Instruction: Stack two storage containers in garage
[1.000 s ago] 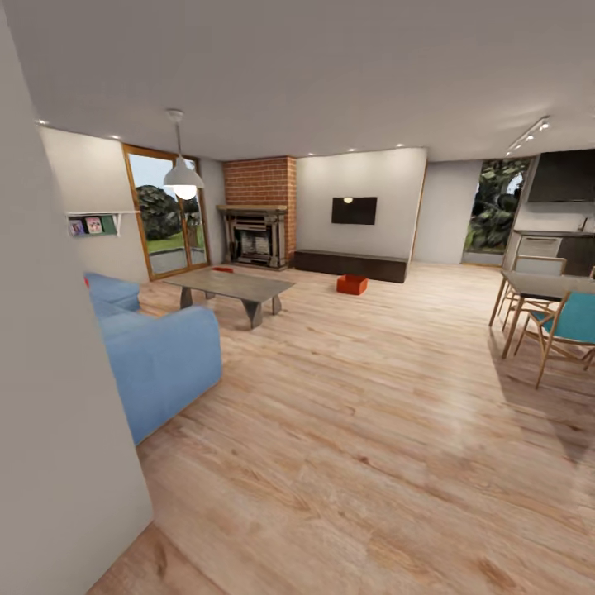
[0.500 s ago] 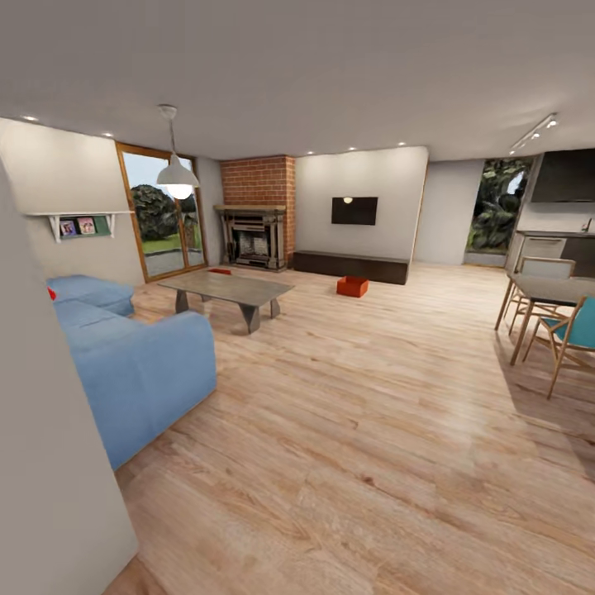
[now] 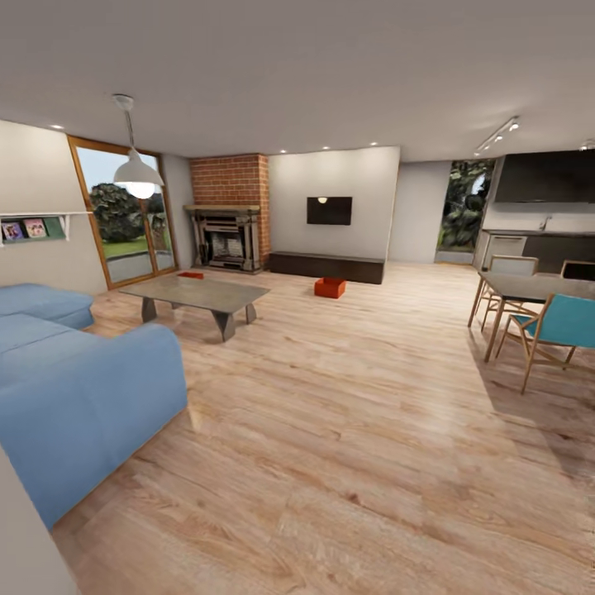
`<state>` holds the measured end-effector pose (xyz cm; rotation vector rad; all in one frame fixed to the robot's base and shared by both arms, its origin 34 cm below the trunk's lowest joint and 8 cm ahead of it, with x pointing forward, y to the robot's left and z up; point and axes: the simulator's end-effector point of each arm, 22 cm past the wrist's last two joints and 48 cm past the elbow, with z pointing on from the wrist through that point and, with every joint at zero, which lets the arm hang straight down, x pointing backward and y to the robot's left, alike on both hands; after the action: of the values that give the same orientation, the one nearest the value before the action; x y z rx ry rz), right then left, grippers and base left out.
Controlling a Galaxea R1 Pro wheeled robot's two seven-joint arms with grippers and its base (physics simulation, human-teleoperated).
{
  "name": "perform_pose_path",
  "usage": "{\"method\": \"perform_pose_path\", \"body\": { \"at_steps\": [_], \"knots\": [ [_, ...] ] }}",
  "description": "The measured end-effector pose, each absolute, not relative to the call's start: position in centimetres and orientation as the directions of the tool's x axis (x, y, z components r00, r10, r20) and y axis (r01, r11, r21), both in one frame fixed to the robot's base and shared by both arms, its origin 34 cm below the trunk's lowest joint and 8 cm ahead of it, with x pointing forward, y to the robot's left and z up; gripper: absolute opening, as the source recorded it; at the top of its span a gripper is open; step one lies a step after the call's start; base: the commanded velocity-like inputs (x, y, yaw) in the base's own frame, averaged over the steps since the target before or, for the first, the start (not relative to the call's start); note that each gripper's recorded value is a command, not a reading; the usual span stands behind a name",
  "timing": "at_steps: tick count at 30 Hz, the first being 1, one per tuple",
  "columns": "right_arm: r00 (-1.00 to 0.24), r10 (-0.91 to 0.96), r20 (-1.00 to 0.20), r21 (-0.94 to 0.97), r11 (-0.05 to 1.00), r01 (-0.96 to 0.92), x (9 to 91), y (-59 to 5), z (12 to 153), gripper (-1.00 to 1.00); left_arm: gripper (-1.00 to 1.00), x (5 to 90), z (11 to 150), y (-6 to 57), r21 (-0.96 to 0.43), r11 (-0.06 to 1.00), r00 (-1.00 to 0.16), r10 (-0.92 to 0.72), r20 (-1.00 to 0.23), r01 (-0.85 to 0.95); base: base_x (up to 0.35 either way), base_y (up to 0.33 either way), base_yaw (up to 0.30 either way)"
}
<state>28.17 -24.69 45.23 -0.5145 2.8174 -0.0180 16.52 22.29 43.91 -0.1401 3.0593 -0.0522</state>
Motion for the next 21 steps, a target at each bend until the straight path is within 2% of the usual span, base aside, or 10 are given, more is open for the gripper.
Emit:
{"method": "perform_pose_path", "body": {
  "at_steps": [5,21],
  "knots": [
    [-0.898,-0.348,-0.267,-0.061,0.937,-0.345,28.18,-24.69,45.23,1.0,1.0,16.5,43.91,22.28,-0.038,0.995,-0.993,-0.093,-0.077,-0.09,0.323,0.0,-0.13],
    [-0.896,-0.355,-0.267,-0.062,0.934,-0.352,28.17,-24.66,45.23,1.0,1.0,16.39,43.9,22.27,-0.038,0.995,-0.993,-0.093,-0.072,-0.091,0.323,0.0,-0.004]
  ]
}}
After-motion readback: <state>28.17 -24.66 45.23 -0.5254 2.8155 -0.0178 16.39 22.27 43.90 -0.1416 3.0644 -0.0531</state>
